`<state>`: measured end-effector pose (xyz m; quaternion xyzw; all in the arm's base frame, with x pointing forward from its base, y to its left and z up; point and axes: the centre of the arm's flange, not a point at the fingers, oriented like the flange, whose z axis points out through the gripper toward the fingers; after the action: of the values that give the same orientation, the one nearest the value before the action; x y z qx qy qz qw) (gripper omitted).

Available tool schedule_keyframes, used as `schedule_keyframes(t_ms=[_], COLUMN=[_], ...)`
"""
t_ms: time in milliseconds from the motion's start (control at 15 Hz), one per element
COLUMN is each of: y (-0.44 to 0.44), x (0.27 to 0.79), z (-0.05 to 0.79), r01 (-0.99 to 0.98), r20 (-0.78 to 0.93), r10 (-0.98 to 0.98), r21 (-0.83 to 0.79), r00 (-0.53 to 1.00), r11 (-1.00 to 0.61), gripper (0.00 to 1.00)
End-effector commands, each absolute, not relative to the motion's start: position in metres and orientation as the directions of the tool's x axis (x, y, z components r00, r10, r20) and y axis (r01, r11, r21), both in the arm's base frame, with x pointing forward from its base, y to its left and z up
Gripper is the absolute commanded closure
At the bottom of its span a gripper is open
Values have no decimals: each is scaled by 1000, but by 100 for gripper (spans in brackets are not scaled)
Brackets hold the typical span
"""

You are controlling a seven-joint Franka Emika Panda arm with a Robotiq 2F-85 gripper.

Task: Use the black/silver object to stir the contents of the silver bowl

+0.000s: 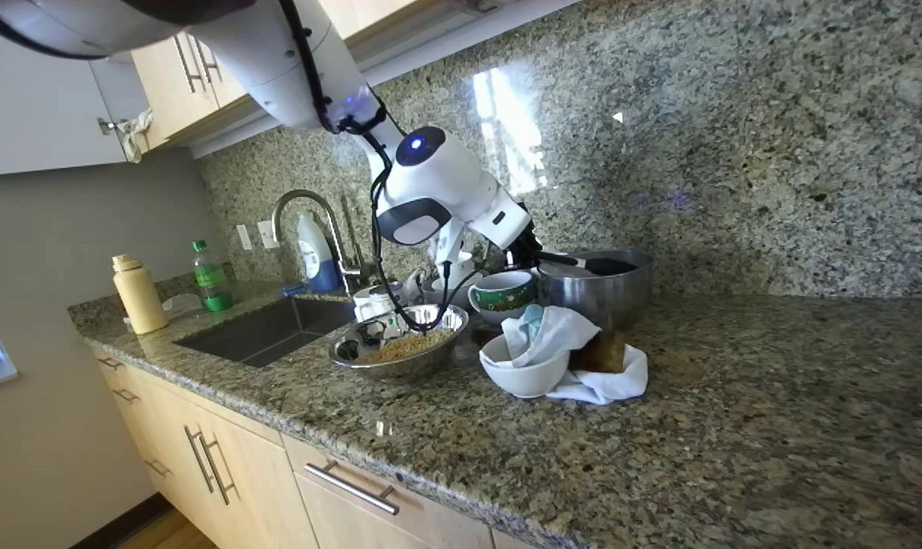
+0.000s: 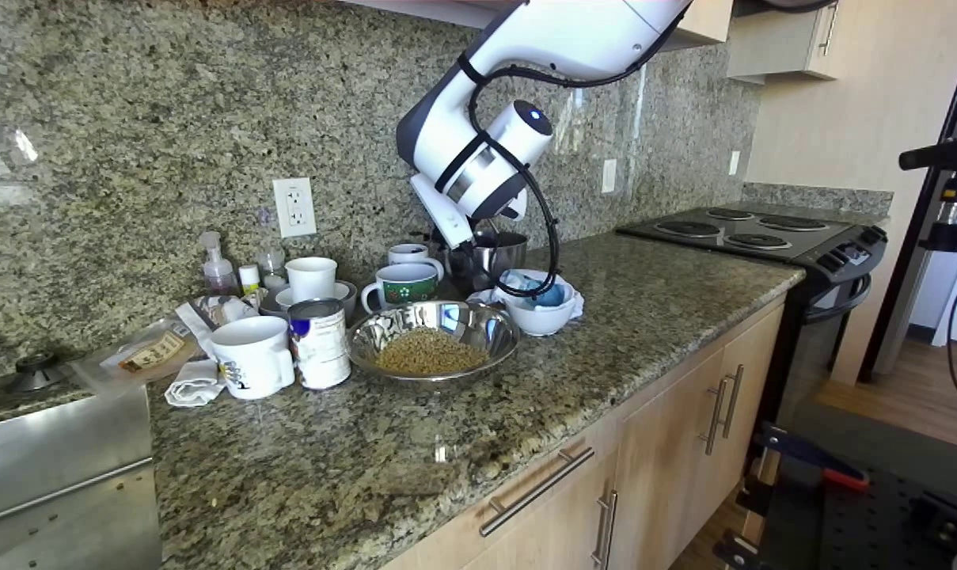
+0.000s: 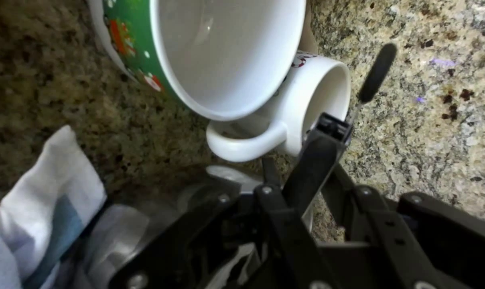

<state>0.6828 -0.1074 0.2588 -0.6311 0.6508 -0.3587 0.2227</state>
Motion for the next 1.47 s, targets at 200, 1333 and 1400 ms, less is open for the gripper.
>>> schedule_keyframes(t_ms=[200,1333,1400], y=[-104,-55,-51], x=[689,678,678], z=[276,354,359], r01=[-668,-723,-730], r20=[197,128,117], r10=[-972,-979,-976], r21=[-741,-660,-649], r00=[-130,159,182], r11=[-61,-204,-214], gripper=[95,95,95])
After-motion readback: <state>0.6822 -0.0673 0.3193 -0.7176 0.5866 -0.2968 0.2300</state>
